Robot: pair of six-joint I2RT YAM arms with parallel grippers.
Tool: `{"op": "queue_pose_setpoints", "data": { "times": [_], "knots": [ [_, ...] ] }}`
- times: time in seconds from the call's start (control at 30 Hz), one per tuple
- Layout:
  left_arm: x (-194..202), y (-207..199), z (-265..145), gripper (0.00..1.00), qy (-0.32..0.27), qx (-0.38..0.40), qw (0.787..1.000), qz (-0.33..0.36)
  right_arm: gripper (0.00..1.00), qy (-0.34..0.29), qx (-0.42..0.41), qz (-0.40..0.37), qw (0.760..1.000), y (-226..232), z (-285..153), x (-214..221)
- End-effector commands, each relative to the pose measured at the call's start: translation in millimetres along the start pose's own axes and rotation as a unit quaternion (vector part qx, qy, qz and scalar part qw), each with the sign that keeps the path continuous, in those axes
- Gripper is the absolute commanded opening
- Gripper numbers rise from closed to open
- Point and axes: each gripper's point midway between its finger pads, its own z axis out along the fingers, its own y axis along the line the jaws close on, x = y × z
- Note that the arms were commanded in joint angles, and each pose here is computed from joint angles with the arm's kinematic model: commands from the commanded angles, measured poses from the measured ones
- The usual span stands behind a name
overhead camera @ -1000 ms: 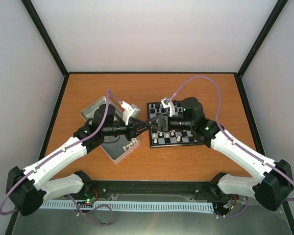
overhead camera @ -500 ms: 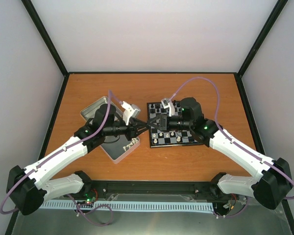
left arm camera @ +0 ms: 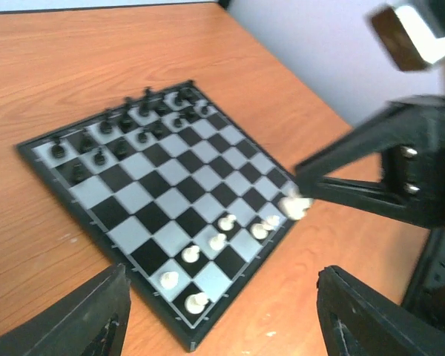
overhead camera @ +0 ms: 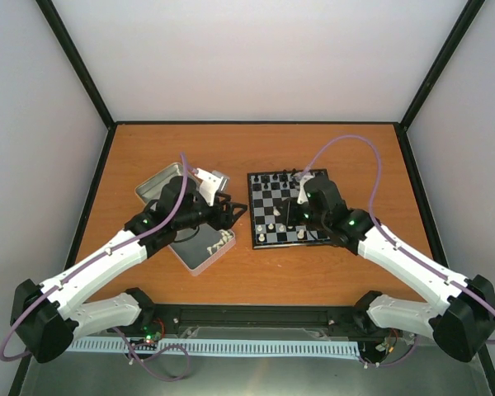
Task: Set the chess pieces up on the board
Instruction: Place the chess piece on the chessboard.
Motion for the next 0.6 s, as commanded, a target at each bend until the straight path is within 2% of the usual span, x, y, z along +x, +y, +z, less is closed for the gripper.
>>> {"op": "queue_pose_setpoints", "data": {
  "times": [0.0, 0.2, 0.4, 0.57],
  "knots": [
    [-1.0, 36.4, -8.3, 0.71, -0.016, -0.105, 0.994, -0.035, 0.03, -0.042, 0.173, -0.046, 0.983, -68.0, -22.3, 1.2],
    [0.9, 48.0, -7.2, 0.74, -0.018, -0.135, 0.99, -0.046, 0.03, -0.065, 0.289, -0.034, 0.954, -111.3, -48.8, 1.6],
    [9.0, 52.2, -2.2, 0.74, -0.005, -0.139, 0.989, -0.052, 0.03, -0.057, 0.309, -0.001, 0.949, -131.0, -53.9, 14.0],
    [13.8, 53.6, -1.0, 0.74, -0.001, -0.14, 0.988, -0.057, 0.03, -0.038, 0.342, 0.058, 0.937, -163.4, -56.7, 37.2]
  ]
}}
